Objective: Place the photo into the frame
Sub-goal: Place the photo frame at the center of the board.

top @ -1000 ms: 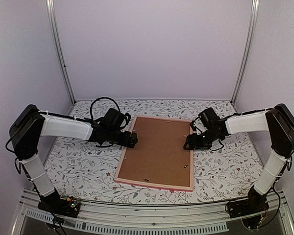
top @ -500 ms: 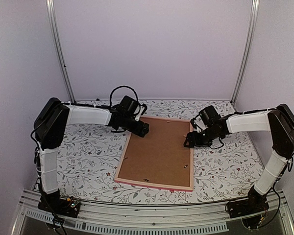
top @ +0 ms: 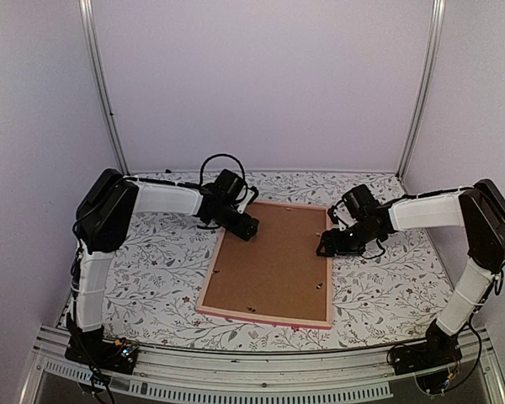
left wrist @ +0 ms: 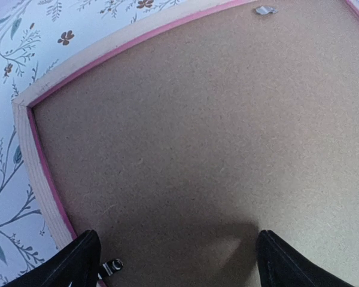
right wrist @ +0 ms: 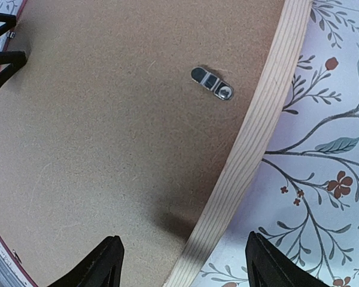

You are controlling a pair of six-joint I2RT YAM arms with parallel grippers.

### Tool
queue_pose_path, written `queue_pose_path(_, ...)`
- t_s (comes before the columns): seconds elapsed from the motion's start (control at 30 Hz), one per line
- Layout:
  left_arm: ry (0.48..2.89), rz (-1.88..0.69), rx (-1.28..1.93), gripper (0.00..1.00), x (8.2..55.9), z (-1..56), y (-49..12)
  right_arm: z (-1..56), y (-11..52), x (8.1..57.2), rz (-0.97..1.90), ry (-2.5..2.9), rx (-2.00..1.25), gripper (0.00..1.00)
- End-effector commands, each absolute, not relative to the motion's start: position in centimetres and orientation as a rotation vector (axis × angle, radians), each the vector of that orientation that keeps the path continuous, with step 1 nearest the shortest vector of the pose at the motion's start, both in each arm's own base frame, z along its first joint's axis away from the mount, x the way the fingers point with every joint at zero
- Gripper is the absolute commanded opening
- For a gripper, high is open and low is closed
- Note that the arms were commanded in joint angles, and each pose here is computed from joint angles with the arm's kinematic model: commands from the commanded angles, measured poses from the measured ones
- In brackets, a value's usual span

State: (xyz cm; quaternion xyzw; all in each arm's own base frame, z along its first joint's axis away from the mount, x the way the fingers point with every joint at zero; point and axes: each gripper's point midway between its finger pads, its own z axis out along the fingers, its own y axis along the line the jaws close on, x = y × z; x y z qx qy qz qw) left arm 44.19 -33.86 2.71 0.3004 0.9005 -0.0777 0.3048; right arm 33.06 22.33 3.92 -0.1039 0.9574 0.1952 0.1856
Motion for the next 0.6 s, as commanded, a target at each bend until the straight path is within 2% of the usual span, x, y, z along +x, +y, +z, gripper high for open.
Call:
queue_pose_path(0.0, 2.386, -0.181, 0.793, 0.92, 45.1, 2.4, -33.2, 4.5, 22.3, 33.1, 0.558, 2.672, -0.297, 0.74)
queue_pose_path(0.57, 2.568, -0.2, 0.711, 0.91, 41.8, 0.6, -30.9, 4.6, 22.4, 33.4, 0.556, 2.671, -0.291, 0.74)
